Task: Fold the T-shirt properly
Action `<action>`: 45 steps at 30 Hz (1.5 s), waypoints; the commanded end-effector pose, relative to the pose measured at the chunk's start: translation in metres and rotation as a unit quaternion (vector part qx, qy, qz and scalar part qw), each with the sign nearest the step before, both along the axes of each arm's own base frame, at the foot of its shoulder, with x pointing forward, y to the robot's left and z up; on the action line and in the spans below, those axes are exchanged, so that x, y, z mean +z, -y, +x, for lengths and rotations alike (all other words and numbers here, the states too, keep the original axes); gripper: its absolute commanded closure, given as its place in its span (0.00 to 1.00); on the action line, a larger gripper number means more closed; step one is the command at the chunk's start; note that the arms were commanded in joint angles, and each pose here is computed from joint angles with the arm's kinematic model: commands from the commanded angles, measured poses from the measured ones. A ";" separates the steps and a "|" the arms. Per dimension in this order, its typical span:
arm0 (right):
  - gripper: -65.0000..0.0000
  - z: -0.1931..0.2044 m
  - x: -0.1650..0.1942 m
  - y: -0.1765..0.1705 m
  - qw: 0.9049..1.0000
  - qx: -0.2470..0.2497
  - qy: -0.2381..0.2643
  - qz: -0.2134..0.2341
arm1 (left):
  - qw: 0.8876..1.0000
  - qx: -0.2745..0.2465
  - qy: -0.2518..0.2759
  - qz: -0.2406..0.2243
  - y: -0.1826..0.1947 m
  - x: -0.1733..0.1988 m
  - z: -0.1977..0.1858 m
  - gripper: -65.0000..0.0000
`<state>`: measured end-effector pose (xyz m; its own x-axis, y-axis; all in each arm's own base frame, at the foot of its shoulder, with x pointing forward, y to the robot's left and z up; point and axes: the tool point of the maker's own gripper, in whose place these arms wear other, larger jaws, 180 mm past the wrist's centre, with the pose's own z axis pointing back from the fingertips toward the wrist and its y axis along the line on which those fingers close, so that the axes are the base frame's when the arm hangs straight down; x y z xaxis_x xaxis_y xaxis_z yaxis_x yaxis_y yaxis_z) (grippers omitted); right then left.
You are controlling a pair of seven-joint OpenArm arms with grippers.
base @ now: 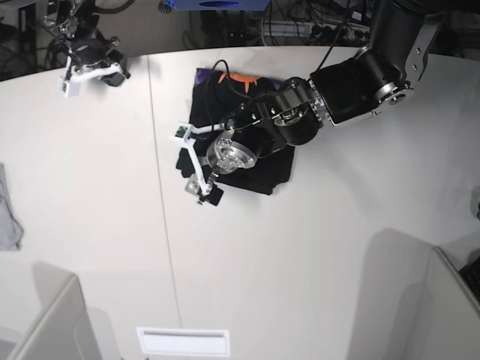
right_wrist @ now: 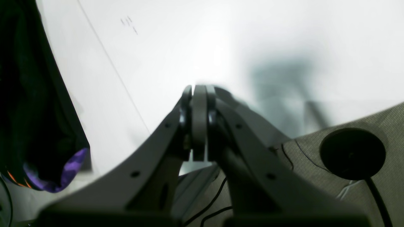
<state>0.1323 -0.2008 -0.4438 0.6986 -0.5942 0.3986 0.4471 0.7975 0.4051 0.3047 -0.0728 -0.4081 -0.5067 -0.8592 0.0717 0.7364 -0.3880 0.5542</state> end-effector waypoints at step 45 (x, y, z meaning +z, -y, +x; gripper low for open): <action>1.00 0.009 0.061 0.028 0.851 0.338 0.105 -0.387 | 0.800 0.394 0.007 -0.453 -0.194 0.089 -0.069 1.00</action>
